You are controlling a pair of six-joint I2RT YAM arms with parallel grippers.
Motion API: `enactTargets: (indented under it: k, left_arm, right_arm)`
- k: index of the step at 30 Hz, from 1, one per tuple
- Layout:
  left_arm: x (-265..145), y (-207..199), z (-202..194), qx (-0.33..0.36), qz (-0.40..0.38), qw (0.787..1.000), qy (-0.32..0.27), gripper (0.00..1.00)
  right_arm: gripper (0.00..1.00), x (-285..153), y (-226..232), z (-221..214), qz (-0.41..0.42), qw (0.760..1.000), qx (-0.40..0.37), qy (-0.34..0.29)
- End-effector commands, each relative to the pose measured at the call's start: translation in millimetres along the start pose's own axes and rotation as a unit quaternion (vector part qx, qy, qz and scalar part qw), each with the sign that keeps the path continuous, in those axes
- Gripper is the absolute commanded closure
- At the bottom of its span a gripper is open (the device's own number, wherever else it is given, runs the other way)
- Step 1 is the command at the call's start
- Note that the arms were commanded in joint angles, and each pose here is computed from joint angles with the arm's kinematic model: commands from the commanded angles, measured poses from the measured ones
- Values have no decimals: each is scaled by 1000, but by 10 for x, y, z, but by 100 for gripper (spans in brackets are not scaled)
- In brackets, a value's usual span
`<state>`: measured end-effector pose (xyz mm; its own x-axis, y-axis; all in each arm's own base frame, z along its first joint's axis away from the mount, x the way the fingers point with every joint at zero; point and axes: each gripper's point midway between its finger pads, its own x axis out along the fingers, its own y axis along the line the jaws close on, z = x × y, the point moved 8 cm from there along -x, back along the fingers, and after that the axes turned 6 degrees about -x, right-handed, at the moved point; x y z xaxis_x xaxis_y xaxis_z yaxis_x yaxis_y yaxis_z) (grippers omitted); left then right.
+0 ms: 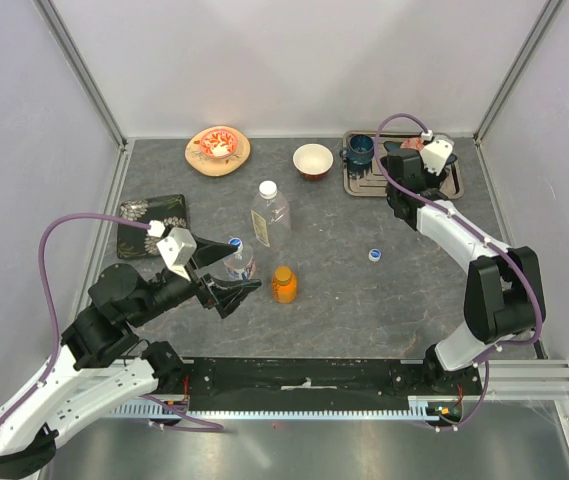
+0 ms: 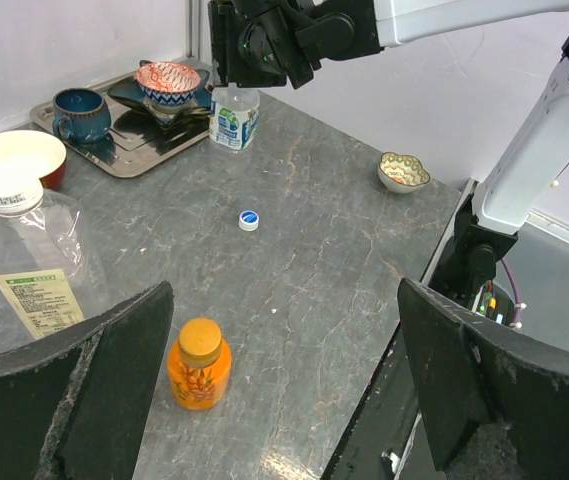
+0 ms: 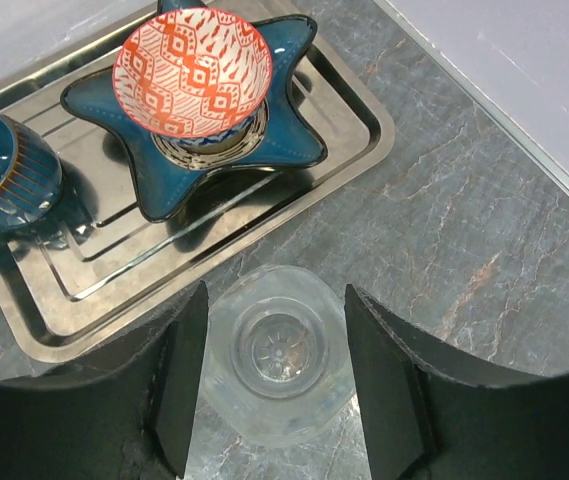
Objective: Unscrew the bottle caps
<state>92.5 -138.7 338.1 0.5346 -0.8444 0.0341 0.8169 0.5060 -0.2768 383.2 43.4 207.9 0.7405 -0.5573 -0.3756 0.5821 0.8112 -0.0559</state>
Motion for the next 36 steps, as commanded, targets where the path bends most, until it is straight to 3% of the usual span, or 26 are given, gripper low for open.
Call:
enactTargets:
  k: [1,27,31,36]
  left_arm:
    - [19,-14,47,6,-6,1000,-14,1]
    - [29,-50,76,-2,-19,1000,-14,1]
    - [26,-51,86,-2,-17,1000,-15,1]
    - [33,-32,109,-2,-6,1000,-19,1]
  right_arm:
    - [36,-34,54,93,15,1000,7,10]
    - [25,-317,-34,519,56,998,40,-14]
    - [24,-494,-146,749,55,996,64,-26]
    - [23,-914,-228,1208,130,984,110,-51]
